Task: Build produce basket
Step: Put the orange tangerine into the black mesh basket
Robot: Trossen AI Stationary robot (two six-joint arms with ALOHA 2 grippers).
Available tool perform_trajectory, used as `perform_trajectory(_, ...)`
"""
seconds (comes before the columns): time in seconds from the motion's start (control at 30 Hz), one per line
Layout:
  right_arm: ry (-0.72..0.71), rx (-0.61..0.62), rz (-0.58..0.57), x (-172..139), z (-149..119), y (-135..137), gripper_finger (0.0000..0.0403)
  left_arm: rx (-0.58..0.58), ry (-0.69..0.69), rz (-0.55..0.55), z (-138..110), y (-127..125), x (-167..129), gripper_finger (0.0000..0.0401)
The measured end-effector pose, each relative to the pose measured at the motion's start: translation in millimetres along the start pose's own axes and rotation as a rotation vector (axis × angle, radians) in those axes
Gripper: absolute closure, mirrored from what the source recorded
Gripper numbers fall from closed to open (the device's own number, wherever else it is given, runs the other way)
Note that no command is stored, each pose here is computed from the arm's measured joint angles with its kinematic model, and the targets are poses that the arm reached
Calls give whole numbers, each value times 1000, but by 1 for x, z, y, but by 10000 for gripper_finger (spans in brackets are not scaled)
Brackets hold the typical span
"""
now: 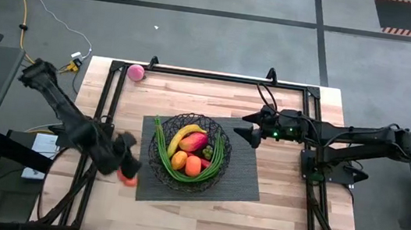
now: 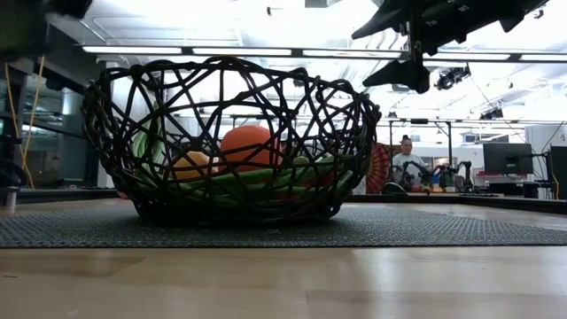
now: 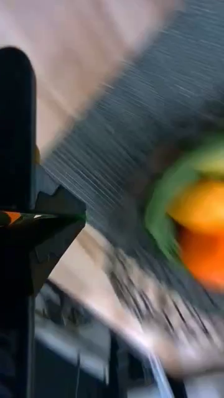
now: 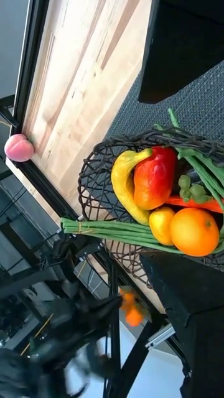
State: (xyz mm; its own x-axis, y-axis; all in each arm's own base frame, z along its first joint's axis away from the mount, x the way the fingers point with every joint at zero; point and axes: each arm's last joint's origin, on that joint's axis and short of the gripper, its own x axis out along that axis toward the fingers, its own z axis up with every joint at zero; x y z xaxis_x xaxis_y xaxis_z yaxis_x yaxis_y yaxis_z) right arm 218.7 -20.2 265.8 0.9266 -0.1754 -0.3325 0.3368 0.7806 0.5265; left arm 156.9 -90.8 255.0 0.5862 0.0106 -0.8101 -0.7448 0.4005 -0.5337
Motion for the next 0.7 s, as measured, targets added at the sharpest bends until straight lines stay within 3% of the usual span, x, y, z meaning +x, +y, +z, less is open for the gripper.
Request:
perform_trajectory(0.23, -8, 1, 1, 0, 1, 0, 13, 182, -349, -275, 50, 1, -46, 400)
perform_trajectory(0.57, -166, -2, 113, -2, 16, 11, 13, 550, -825, -239, 114, -11, -64, 400)
perform_trajectory(0.7, -195, -5, 133, -3, 19, 13, 13, 595, -959, -364, 133, -12, -64, 401)
